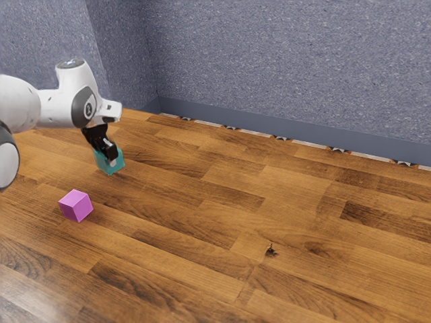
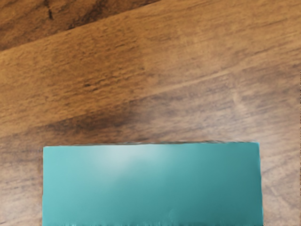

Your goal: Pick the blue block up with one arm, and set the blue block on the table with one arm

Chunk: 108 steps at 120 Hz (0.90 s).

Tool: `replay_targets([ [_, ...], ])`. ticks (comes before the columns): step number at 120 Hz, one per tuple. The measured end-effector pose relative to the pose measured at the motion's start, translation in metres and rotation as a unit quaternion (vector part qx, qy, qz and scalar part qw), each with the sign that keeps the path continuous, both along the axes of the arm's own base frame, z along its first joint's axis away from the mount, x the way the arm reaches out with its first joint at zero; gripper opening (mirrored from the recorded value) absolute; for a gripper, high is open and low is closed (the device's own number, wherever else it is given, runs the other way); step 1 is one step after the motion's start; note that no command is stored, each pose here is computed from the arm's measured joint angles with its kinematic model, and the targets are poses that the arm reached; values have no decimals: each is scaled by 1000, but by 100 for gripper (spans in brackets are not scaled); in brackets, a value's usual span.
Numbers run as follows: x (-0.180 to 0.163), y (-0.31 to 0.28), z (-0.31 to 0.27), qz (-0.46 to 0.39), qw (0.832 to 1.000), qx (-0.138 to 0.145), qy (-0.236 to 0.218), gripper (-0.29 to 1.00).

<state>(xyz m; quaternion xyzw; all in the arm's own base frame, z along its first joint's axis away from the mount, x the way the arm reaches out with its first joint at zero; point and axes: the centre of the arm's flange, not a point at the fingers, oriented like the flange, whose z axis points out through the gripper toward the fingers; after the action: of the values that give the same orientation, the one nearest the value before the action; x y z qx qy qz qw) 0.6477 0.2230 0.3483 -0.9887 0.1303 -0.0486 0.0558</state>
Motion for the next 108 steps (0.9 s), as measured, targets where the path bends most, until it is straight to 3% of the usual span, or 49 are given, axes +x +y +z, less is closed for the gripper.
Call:
replay_targets([
  [46,0,-4,-23,8,1000,-13,19,40],
  [64,-1,-4,-25,11,1000,-18,19,54],
  [86,0,-5,-24,11,1000,-19,18,62],
  [108,-4,-12,35,2,1000,-22,-14,66],
])
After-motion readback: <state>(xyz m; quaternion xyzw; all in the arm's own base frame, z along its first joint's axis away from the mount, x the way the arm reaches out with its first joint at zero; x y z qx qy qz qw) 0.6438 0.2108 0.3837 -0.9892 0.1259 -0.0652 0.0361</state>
